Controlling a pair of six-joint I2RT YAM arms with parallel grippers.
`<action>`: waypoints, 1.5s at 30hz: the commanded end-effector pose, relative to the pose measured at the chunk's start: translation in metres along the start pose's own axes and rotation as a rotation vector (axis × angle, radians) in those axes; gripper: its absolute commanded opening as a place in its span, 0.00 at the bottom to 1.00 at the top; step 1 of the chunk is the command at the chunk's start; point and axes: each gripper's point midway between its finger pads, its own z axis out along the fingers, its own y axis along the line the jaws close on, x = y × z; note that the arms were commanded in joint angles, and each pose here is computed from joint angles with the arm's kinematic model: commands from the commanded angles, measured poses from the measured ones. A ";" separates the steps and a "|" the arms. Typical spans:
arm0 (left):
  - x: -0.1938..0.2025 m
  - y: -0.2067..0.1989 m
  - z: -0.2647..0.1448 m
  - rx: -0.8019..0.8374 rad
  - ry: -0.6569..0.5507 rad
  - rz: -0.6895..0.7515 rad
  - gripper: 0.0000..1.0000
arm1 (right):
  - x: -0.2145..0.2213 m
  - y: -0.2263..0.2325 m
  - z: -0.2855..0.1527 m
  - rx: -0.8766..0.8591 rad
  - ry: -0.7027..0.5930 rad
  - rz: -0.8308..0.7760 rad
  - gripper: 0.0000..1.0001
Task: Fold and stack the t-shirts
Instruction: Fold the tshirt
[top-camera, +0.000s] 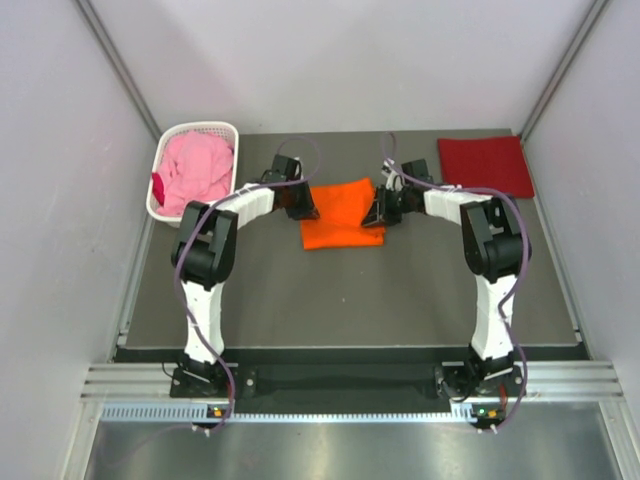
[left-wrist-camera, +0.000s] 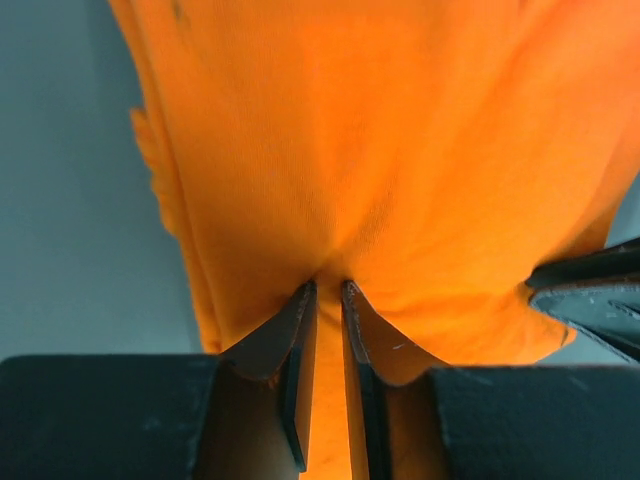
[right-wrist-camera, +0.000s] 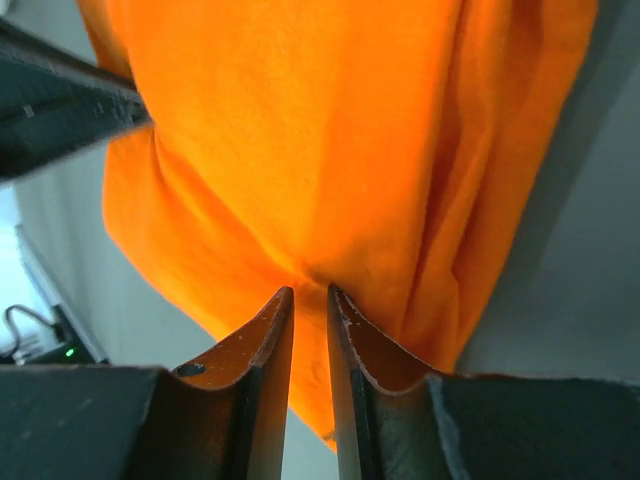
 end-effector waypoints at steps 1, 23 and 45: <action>-0.019 0.009 -0.004 -0.100 -0.027 0.075 0.21 | -0.018 -0.001 -0.009 -0.050 -0.048 -0.033 0.22; 0.083 0.010 -0.020 -0.103 0.072 0.069 0.21 | 0.027 0.000 -0.018 -0.029 0.004 -0.034 0.25; 0.058 0.021 -0.066 -0.206 0.059 0.042 0.32 | 0.029 -0.013 -0.058 0.179 0.000 -0.132 0.42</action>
